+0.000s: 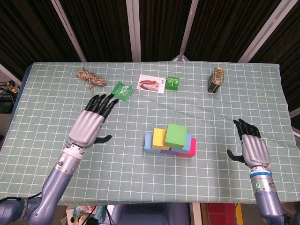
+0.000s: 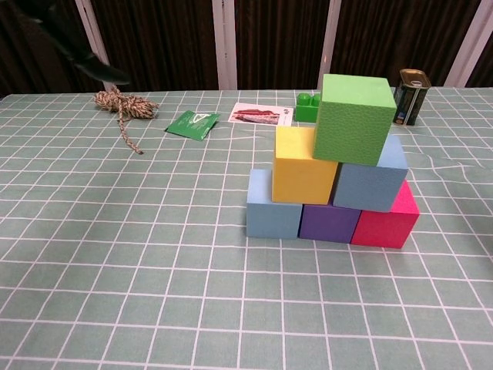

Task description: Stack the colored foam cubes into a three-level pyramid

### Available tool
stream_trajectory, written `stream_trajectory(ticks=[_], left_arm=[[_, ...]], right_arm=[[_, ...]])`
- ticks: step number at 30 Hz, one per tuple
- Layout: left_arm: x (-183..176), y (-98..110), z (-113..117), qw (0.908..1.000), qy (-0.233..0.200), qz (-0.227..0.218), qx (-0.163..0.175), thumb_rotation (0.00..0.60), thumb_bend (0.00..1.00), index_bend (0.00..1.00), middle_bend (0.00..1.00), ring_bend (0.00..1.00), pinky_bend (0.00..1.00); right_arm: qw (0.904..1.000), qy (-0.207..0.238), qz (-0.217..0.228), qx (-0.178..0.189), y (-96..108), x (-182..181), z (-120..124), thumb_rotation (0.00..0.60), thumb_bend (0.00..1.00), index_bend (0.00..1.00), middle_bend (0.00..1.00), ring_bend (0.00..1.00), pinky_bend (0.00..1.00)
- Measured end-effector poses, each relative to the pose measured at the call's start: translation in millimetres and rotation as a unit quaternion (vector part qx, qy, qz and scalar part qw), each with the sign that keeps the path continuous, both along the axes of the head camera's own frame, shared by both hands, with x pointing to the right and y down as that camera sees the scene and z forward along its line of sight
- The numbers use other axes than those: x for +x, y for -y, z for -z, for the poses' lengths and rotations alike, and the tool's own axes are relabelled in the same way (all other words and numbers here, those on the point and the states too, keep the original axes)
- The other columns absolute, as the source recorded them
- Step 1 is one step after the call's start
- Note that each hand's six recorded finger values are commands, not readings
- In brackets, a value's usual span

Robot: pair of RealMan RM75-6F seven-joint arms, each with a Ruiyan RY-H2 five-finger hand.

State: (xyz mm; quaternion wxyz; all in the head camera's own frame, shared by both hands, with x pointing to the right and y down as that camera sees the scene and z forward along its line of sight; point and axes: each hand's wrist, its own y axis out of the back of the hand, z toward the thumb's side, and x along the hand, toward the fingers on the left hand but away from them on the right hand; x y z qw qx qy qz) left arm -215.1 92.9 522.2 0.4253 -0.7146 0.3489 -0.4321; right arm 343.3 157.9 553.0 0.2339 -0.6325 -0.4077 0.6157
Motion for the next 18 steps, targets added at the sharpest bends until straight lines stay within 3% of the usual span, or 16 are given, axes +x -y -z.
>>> stream_trajectory(ticks=[7, 14, 18], left_arm=[[-81, -40, 4, 0.9976, 0.024, 0.065, 0.010, 0.600, 0.12, 0.00, 0.00, 0.00, 0.00], [-166, -78, 9, 0.9865, 0.059, 0.143, 0.054, 0.600, 0.12, 0.00, 0.00, 0.00, 0.00], [-196, -94, 6, 0.9823, 0.073, 0.153, 0.078, 0.600, 0.12, 0.00, 0.00, 0.00, 0.00]], right_arm=[[0.9994, 0.006, 0.007, 0.034, 4, 2, 11, 0.600, 0.31, 0.00, 0.00, 0.00, 0.00], [0.9986, -0.005, 0.015, 0.050, -3, 14, 16, 0.600, 0.31, 0.00, 0.00, 0.00, 0.00], [0.9982, -0.014, 0.014, 0.056, -11, 26, 16, 0.600, 0.31, 0.00, 0.00, 0.00, 0.00]])
